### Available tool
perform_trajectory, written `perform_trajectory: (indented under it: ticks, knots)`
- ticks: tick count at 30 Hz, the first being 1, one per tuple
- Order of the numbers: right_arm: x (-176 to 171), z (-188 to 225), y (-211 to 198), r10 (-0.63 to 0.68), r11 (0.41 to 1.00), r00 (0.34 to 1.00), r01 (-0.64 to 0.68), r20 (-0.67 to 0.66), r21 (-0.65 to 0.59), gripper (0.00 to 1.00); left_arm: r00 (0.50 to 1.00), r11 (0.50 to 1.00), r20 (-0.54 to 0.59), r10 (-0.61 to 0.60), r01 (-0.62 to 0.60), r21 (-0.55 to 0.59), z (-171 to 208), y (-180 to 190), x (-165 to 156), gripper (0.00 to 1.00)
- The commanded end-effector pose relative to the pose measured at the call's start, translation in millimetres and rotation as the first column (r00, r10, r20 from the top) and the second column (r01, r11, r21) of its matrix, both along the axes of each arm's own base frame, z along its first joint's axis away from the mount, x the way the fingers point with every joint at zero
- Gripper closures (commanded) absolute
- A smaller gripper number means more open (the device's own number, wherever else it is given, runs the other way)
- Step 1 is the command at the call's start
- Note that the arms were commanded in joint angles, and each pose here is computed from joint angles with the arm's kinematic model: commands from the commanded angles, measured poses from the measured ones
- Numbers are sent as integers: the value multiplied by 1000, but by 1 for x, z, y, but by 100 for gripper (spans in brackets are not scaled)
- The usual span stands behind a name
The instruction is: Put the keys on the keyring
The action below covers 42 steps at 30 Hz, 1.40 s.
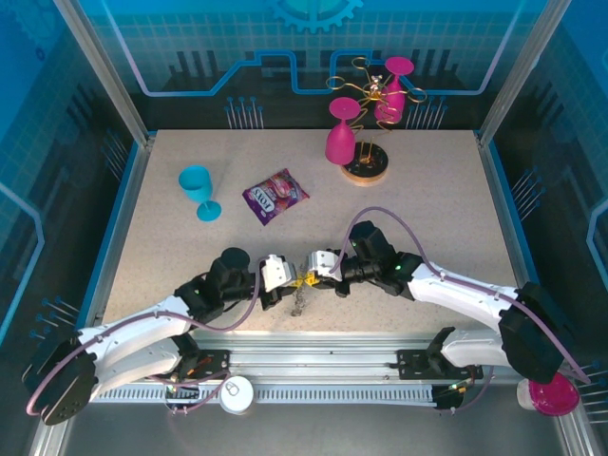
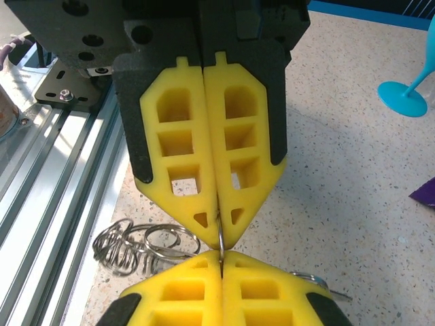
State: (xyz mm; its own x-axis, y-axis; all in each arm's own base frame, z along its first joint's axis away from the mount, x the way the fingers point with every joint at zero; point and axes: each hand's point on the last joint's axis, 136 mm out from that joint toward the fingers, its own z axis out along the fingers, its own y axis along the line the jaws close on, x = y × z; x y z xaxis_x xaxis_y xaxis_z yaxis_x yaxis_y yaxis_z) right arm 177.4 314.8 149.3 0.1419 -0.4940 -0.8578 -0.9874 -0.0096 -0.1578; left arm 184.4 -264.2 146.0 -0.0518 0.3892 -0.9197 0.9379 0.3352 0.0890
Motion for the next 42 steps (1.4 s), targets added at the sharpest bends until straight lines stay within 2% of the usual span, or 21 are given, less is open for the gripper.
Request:
perform_trajectory:
  ticks: [1,7,12,14,17,18,20,21,23,25,27,28,30,32,35,38,40,42]
  knots:
    - [-14,9,13,82,995,996,-81,-23,59,100,999,998,19,-28,29,-54,14,-10,1,93]
    - [-14,12,15,89,994,996,-87,-22,70,100,999,998,21,-27,29,-57,15,-10,0,90]
    - [-15,13,15,94,993,995,-92,-27,75,100,999,998,27,-31,33,-61,17,-10,0,95]
    - [-16,13,15,95,993,995,-93,-27,75,100,999,997,39,-30,32,-63,18,-9,0,100]
    - [-10,13,13,59,996,998,-57,-18,65,100,998,998,61,-9,13,-67,21,-7,3,100]
    - [-6,14,11,29,997,999,-28,-15,68,96,998,998,66,3,2,-69,22,-6,4,100]
    - [5,20,5,-41,995,999,43,-15,90,72,997,997,76,32,-26,-73,24,-2,7,100]
    - [10,23,1,-78,992,997,79,-20,102,66,996,996,81,45,-39,-75,26,-1,9,100]
    - [22,29,-8,-173,978,984,176,-41,113,61,994,995,83,74,-68,-67,27,3,12,100]
    - [36,31,-19,-284,951,955,292,-84,100,61,991,993,77,105,-101,-60,28,6,15,100]
    - [54,28,-32,-436,893,890,446,-131,61,64,987,989,74,141,-137,-57,29,10,20,100]
    - [64,24,-41,-524,846,838,533,-153,26,66,986,987,73,153,-149,-54,29,11,21,100]
    - [80,14,-62,-689,717,694,695,-209,-52,68,984,986,75,161,-158,-54,29,12,21,100]
    - [90,-1,-89,-831,545,499,819,-247,-178,70,983,985,74,166,-163,-54,29,12,21,100]
    - [87,-24,-115,-915,395,325,838,-238,-376,73,983,985,78,169,-165,-48,28,13,21,100]
    - [84,-43,-128,-948,318,247,775,-201,-547,74,983,986,86,164,-160,-42,28,13,20,100]
    - [85,-60,-140,-969,245,169,723,-179,-646,74,983,986,87,163,-161,-38,27,13,20,100]
    - [87,-72,-146,-977,201,89,682,-193,-703,71,983,988,95,155,-152,-33,27,13,19,100]
